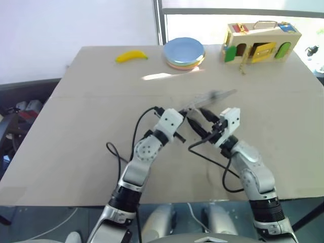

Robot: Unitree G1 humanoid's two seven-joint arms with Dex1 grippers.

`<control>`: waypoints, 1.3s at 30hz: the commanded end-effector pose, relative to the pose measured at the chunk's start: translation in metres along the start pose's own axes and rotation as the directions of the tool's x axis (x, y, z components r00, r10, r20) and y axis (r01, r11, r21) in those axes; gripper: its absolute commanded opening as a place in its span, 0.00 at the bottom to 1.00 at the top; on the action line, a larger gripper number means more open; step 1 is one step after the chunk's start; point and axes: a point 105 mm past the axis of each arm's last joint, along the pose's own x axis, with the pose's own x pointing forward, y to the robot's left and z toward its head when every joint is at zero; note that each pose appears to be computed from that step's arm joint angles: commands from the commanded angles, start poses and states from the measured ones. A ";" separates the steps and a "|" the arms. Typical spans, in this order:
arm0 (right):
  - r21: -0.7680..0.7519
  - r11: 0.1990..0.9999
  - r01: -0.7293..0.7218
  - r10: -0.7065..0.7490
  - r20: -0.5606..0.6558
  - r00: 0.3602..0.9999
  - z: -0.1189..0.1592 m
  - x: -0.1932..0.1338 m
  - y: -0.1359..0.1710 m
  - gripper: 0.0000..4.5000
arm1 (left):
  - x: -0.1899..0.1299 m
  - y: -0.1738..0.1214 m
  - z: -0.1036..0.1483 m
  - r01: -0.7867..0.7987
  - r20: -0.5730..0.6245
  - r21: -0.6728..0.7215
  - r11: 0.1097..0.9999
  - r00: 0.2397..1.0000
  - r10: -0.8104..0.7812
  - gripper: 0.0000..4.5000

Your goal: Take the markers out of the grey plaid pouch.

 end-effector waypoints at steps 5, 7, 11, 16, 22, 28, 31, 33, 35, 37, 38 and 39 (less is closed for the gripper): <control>0.003 1.000 -0.007 0.006 0.111 0.994 0.023 0.001 -0.001 0.73 | 0.002 0.002 0.020 0.002 0.065 0.031 1.000 0.998 -0.004 0.01; -0.002 1.000 -0.006 0.007 0.115 0.993 0.023 0.000 -0.001 0.60 | 0.002 0.002 0.020 0.004 0.065 0.030 1.000 0.998 -0.006 0.00; 0.008 1.000 -0.008 0.007 0.131 0.991 0.025 -0.001 -0.002 0.21 | 0.002 0.001 0.019 0.006 0.065 0.031 0.999 0.998 -0.008 0.00; 0.011 1.000 -0.021 0.019 0.122 0.992 0.024 -0.002 -0.001 0.01 | 0.002 0.000 0.019 0.006 0.063 0.032 0.999 0.998 -0.008 0.00; -0.029 0.998 0.051 -0.047 0.117 0.992 0.026 0.000 -0.015 0.01 | 0.000 0.002 0.018 -0.001 0.059 0.033 0.999 0.998 -0.001 0.00; -0.064 0.935 0.348 -0.324 0.238 0.916 0.055 -0.004 -0.073 0.01 | -0.004 0.010 0.020 -0.007 0.056 0.058 0.998 0.998 0.004 0.00; -0.066 0.879 0.472 -0.437 0.283 0.853 0.067 -0.015 -0.099 0.01 | -0.004 0.026 0.028 -0.035 0.069 0.050 0.998 0.997 0.032 0.00; -0.059 0.825 0.562 -0.521 0.302 0.798 0.073 -0.026 -0.118 0.01 | -0.005 0.035 0.033 -0.048 0.078 0.037 0.998 0.996 0.045 0.00; -0.051 0.757 0.652 -0.609 0.310 0.730 0.077 -0.039 -0.139 0.01 | -0.007 0.039 0.036 -0.044 0.081 0.043 0.998 0.996 0.041 0.00; -0.048 0.683 0.728 -0.684 0.308 0.662 0.079 -0.051 -0.155 0.01 | -0.008 0.041 0.037 -0.036 0.079 0.052 0.998 0.996 0.032 0.00; -0.040 0.641 0.767 -0.723 0.304 0.620 0.079 -0.057 -0.164 0.01 | -0.009 0.041 0.036 -0.033 0.077 0.054 0.998 0.997 0.029 0.00; -0.038 0.592 0.805 -0.762 0.299 0.574 0.080 -0.065 -0.173 0.01 | -0.010 0.041 0.036 -0.030 0.074 0.057 0.998 0.997 0.026 0.00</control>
